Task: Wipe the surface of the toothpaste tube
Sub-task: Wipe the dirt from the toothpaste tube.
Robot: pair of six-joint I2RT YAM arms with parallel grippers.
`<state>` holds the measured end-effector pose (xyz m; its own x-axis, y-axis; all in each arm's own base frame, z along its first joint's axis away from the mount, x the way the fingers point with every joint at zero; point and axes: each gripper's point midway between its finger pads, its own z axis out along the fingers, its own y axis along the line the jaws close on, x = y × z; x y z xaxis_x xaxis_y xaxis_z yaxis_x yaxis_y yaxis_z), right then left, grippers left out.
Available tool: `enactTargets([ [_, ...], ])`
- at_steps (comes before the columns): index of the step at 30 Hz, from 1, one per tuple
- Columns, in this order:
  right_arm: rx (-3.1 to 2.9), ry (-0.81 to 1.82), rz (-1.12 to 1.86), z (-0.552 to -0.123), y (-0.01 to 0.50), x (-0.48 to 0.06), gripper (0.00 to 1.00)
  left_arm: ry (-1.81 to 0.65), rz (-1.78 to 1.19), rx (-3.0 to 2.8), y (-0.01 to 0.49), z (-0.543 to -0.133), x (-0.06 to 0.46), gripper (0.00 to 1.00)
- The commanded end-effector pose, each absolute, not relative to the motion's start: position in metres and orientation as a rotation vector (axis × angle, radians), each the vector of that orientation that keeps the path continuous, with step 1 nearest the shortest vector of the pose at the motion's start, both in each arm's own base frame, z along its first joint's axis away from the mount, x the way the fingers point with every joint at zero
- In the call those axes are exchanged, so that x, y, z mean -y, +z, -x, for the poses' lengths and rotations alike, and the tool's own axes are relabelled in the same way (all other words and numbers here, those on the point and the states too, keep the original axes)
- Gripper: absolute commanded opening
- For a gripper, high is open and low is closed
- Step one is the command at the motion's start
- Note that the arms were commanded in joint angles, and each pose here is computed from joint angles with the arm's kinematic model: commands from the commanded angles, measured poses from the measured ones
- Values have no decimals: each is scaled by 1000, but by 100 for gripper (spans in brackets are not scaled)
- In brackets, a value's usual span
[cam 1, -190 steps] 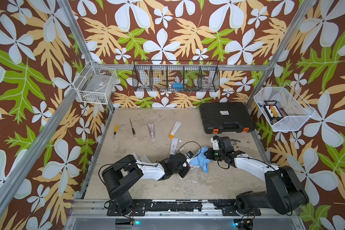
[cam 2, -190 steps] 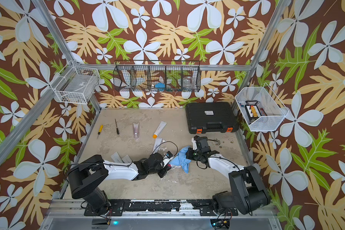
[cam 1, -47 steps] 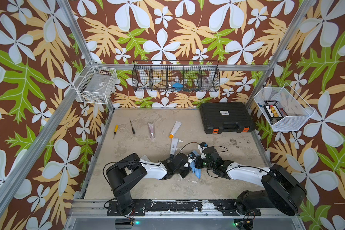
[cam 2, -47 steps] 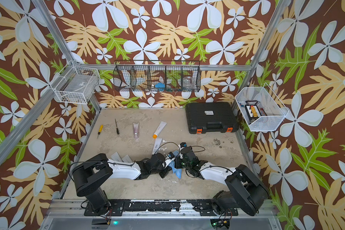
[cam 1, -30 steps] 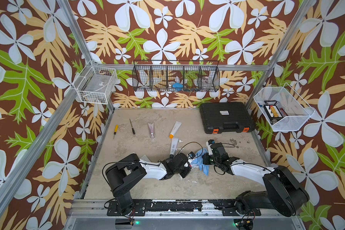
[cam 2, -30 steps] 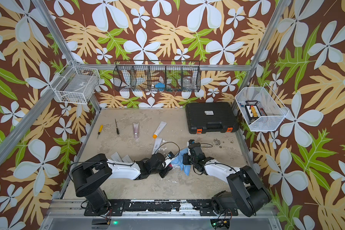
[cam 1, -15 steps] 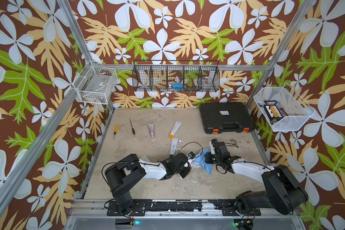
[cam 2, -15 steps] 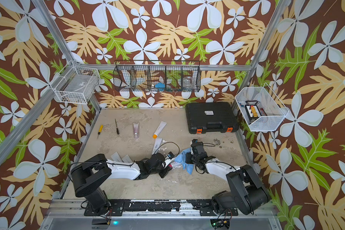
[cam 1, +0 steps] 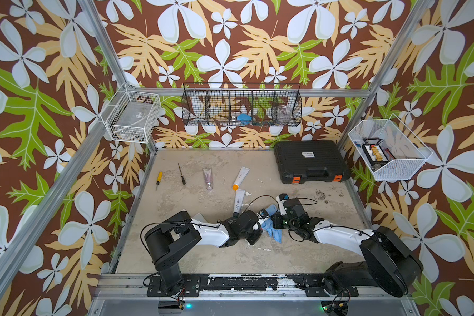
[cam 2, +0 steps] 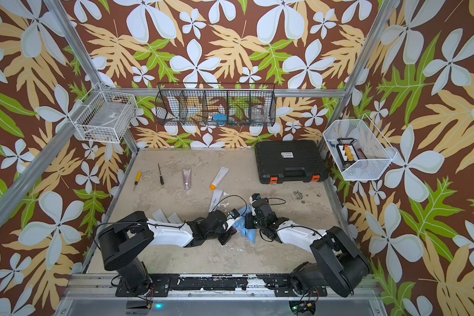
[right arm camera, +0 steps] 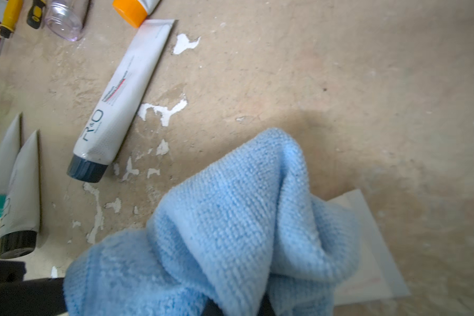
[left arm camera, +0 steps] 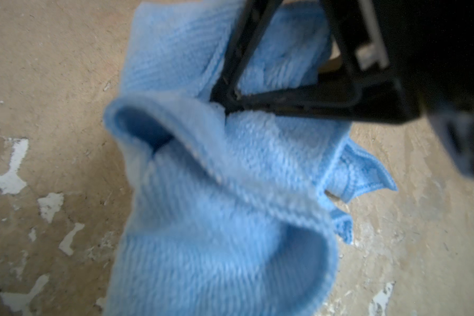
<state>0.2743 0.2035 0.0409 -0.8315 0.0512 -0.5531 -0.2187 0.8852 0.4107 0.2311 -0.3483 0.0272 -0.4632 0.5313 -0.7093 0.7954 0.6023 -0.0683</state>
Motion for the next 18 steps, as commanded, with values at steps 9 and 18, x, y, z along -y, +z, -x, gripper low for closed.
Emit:
enactTargets([
  [9,-2567,851,76,-243,30,-230,0,-506,-1039,-2161,29,-235,349,23],
  [18,-2553,849,65,-244,34,-228,0,-513,-1031,-2149,32,-235,348,23],
])
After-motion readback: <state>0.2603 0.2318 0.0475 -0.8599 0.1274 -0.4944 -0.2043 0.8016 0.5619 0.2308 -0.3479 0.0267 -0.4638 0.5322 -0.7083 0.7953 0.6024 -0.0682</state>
